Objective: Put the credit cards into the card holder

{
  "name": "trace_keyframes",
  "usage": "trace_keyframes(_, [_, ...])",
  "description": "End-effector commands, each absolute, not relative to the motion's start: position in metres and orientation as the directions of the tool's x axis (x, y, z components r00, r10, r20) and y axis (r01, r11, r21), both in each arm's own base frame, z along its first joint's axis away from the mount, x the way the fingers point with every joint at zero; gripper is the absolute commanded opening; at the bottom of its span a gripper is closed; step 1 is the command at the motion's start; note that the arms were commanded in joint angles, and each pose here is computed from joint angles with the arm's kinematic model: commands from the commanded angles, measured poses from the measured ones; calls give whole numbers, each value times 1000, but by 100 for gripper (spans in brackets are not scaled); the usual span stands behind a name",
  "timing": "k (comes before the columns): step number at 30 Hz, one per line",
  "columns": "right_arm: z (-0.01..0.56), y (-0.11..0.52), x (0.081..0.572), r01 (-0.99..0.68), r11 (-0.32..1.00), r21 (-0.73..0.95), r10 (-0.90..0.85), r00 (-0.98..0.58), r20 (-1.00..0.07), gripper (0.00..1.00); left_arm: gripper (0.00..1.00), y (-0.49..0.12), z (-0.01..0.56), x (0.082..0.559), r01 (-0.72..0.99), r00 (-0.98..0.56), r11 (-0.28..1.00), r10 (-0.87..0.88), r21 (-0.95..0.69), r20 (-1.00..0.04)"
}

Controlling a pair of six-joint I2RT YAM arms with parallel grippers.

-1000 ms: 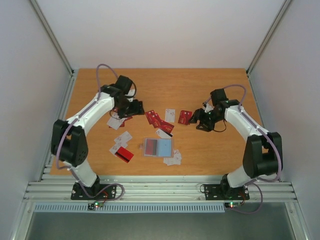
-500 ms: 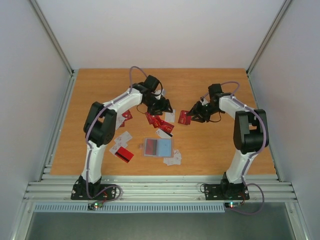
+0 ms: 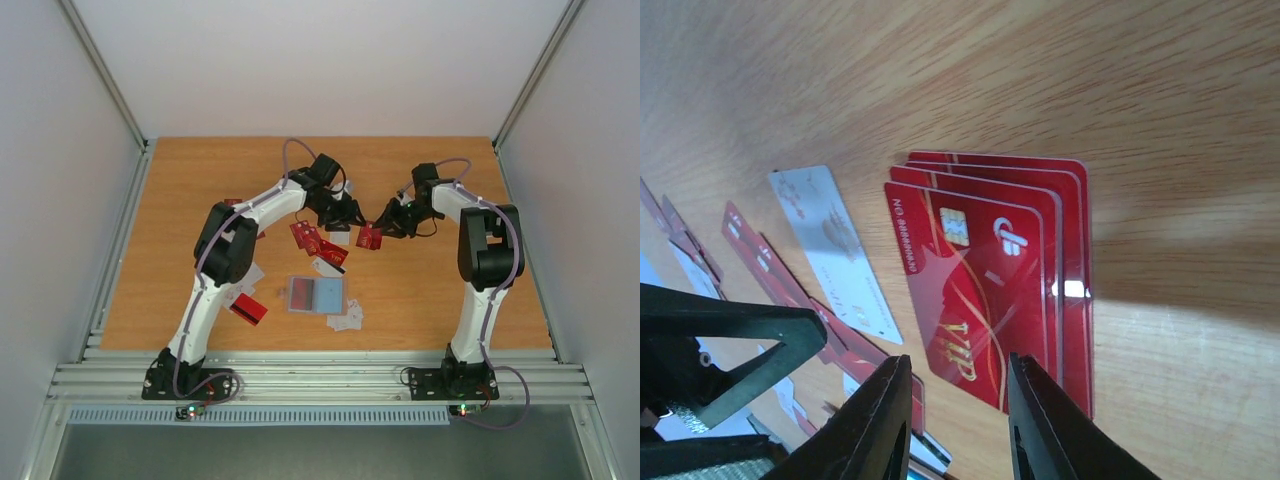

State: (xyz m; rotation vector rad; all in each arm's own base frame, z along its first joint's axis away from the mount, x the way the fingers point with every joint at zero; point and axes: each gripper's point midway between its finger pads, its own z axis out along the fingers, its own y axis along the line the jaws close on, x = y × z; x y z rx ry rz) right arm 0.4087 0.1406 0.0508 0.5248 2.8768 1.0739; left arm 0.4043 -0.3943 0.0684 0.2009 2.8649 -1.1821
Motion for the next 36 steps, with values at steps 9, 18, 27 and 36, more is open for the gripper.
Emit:
trace_keyframes(9, [31, 140, 413, 311, 704, 638, 309, -944, 118, 26, 53, -409, 53, 409, 141, -989, 700, 129, -700, -70])
trace_keyframes(18, [22, 142, 408, 317, 700, 640, 300, -944, 139, 24, 52, -409, 34, 402, 132, -987, 708, 158, -693, -27])
trace_keyframes(27, [12, 144, 405, 334, 690, 642, 297, -940, 170, 21, 52, -410, 18, 395, 106, -985, 706, 169, -701, 21])
trace_keyframes(36, [7, 147, 396, 354, 671, 651, 301, -933, 196, 19, 52, -416, 13, 394, 76, -986, 679, 158, -730, 44])
